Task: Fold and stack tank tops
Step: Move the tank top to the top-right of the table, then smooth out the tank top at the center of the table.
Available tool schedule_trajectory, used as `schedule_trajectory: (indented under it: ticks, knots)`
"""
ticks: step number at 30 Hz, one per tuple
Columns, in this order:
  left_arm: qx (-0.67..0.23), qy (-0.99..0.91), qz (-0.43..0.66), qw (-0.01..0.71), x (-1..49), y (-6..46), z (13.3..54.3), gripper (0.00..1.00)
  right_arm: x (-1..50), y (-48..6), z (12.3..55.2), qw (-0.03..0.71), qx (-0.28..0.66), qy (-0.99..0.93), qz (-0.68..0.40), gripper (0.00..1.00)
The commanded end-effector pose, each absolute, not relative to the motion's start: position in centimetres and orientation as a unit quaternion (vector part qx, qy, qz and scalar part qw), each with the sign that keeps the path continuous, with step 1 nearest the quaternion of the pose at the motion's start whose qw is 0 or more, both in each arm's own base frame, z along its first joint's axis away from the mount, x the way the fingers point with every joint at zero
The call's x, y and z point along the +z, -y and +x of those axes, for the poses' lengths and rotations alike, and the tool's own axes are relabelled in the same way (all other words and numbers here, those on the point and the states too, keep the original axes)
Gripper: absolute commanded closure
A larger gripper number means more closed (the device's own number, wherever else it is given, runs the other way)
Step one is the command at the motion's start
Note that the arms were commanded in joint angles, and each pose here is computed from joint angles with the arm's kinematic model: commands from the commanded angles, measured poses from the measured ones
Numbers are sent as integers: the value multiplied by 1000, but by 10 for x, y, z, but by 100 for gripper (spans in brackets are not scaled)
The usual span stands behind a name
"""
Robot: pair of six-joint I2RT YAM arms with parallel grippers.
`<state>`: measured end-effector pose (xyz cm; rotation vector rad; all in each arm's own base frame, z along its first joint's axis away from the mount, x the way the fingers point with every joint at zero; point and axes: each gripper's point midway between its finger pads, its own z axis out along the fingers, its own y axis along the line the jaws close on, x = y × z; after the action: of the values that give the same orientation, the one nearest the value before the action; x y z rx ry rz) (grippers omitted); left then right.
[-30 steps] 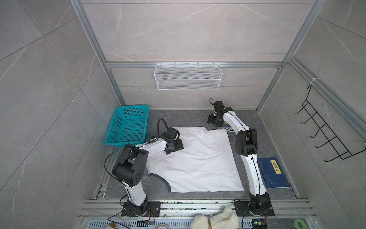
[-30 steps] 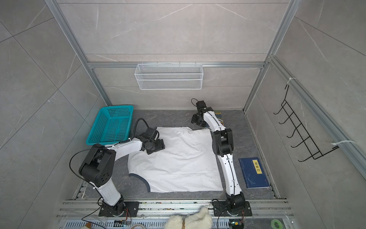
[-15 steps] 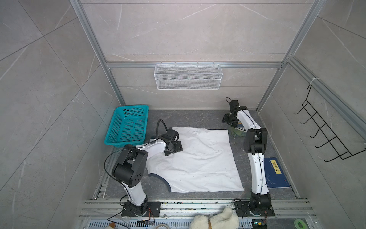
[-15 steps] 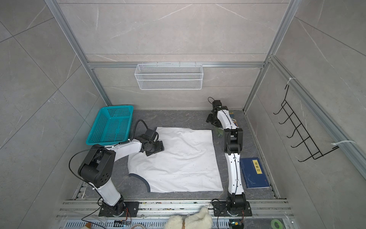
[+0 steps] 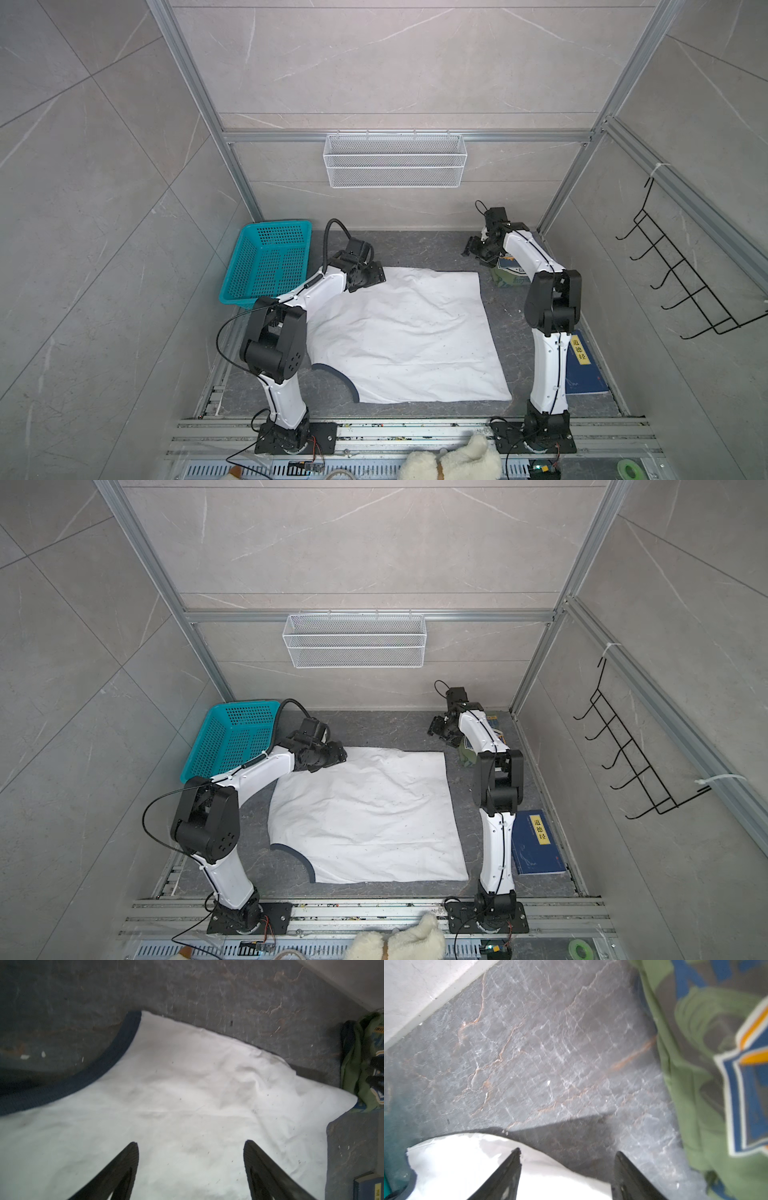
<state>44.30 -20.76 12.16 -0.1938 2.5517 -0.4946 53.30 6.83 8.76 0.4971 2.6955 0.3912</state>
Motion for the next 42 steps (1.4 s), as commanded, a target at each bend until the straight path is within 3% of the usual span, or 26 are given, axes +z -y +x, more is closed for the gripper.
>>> schedule_trajectory:
  ticks: [1, 10, 21, 30, 35, 42]
  knots:
    - [-182, -952, -48, 240, 110, 216, 449, 18, 84, -58, 528, 195, 164, -942, 217, 28]
    - [-185, -955, -43, 229, 84, 230, 475, 17, 60, -74, 521, 159, 228, -936, 218, 34]
    - [-165, -964, -58, 199, 49, 217, 476, 17, 57, -92, 529, 137, 296, -919, 220, 59]
    - [-161, -964, -65, 200, 48, 207, 473, 17, 39, -68, 509, 133, 260, -920, 260, 57]
    - [-160, -964, -65, 200, 48, 206, 473, 17, 47, -75, 511, 146, 288, -912, 252, 71]
    - [-155, -966, -64, 195, 43, 206, 476, 17, 95, -69, 521, 206, 283, -908, 229, 84]
